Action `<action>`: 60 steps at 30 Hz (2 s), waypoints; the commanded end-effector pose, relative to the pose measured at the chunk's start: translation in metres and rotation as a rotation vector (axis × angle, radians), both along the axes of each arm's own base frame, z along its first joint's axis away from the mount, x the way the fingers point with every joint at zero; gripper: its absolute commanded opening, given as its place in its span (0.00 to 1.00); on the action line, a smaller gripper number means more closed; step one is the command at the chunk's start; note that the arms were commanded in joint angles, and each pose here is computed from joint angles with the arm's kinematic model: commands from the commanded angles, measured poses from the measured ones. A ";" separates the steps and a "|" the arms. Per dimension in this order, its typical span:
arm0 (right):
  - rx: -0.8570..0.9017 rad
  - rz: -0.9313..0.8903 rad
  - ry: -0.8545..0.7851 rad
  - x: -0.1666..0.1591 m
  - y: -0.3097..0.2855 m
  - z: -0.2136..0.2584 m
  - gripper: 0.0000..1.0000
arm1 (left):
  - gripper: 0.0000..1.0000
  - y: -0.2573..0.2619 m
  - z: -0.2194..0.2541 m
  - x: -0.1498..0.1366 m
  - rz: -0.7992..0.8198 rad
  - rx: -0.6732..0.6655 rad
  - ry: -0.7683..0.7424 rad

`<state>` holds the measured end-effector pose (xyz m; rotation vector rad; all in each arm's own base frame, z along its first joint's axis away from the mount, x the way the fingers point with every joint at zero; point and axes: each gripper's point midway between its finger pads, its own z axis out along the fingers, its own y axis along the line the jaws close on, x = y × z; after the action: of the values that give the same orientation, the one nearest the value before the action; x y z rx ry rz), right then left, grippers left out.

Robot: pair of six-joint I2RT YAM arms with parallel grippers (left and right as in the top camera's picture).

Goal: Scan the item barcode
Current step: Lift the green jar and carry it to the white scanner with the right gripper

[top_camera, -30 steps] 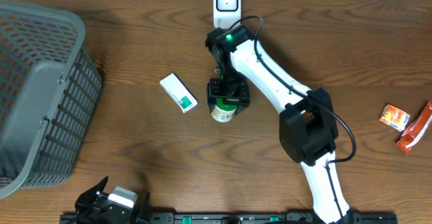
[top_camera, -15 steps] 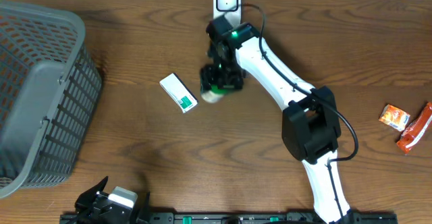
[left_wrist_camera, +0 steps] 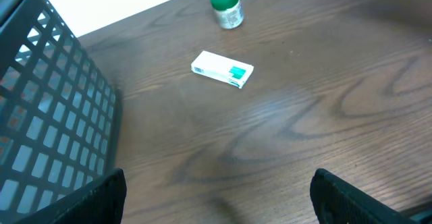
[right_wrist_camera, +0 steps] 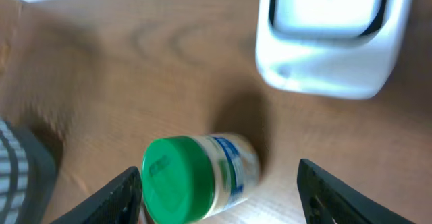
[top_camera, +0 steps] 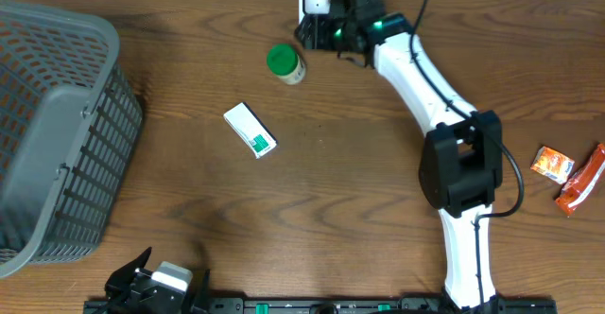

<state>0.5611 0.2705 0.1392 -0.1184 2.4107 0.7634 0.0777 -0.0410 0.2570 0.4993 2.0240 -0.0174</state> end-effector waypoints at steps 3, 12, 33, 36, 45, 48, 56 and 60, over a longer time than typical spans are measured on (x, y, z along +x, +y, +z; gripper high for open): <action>0.010 0.011 -0.043 0.006 0.005 0.009 0.74 | 0.87 -0.002 0.003 -0.001 -0.011 -0.002 -0.016; -0.346 0.216 -0.066 -0.051 0.045 -0.027 0.99 | 0.87 -0.002 0.003 -0.001 -0.011 -0.002 -0.016; -0.524 0.137 -0.351 -0.020 0.087 -0.038 0.99 | 0.86 -0.002 0.003 -0.001 -0.011 -0.002 -0.016; -0.520 0.128 -0.335 -0.017 0.087 -0.053 0.99 | 0.86 -0.002 0.003 -0.001 -0.011 -0.002 -0.016; -0.486 0.124 -0.315 -0.003 0.070 -0.060 0.99 | 0.86 -0.002 0.003 -0.001 -0.011 -0.002 -0.016; -0.474 0.098 -0.293 0.005 0.056 -0.062 0.99 | 0.86 -0.002 0.003 -0.001 -0.012 -0.002 -0.016; -0.443 0.136 -0.240 0.001 0.049 -0.070 0.99 | 0.86 -0.002 0.003 -0.001 -0.011 -0.002 -0.016; -0.444 0.154 -0.240 -0.005 0.058 -0.070 0.99 | 0.86 -0.002 0.003 -0.001 -0.012 -0.003 -0.015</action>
<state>0.5627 0.3145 0.0741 -0.5306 2.3072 0.2104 0.0777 -0.0410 0.2569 0.4989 2.0245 -0.0177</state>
